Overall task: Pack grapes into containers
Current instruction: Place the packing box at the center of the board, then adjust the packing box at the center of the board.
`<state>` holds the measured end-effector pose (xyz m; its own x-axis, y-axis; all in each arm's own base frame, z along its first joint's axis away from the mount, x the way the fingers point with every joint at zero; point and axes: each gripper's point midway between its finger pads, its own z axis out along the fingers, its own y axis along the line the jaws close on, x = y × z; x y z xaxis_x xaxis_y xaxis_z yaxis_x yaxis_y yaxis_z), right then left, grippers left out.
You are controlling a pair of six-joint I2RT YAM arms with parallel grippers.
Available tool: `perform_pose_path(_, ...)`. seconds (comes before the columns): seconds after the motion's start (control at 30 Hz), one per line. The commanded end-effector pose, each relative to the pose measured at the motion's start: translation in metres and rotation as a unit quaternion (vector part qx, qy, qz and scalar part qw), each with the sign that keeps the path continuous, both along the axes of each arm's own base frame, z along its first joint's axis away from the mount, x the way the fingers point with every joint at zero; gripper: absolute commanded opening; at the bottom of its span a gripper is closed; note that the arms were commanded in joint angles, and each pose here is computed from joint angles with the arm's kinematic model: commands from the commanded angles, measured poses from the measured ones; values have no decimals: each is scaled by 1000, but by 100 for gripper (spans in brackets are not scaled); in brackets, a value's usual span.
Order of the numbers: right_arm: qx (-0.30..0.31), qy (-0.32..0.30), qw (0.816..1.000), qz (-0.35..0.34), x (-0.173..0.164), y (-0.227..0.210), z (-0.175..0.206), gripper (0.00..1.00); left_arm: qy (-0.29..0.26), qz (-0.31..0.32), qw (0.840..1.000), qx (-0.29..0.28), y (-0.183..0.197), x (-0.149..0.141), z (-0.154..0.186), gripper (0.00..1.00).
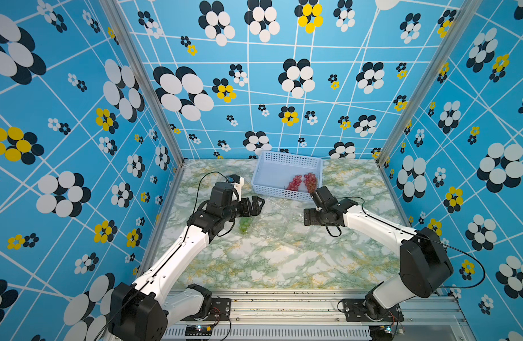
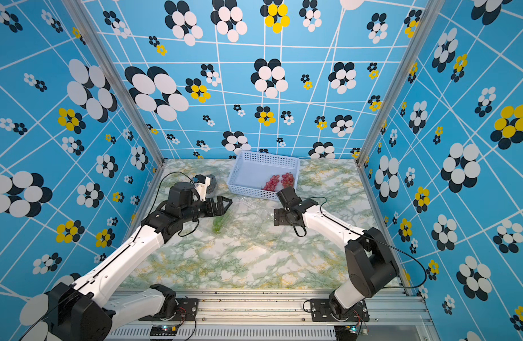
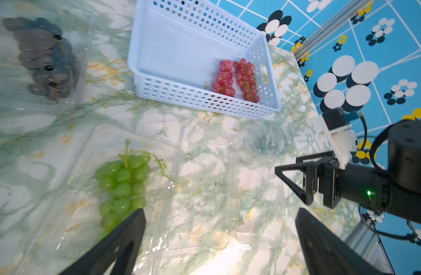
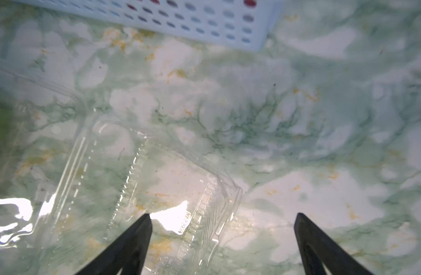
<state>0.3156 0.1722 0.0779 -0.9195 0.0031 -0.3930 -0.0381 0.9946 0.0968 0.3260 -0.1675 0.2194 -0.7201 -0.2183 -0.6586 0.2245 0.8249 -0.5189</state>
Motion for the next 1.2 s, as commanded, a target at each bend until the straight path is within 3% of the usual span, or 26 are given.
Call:
perform_pose_path(0.0, 67, 51, 996, -13, -14, 22, -22, 95, 35, 60, 998, 5, 31, 0, -20, 99)
perform_pose_path(0.4, 98, 70, 993, -6, 3, 56, -41, 89, 90, 155, 984, 6, 91, 2, -86, 100)
perform_pose_path(0.8, 100, 76, 992, -9, 27, 76, -48, 94, 111, 133, 985, -1, 81, 11, -114, 100)
perform_pose_path(1.17, 104, 87, 991, -23, 36, 83, -41, 98, 136, 95, 986, -17, 49, 14, -126, 99)
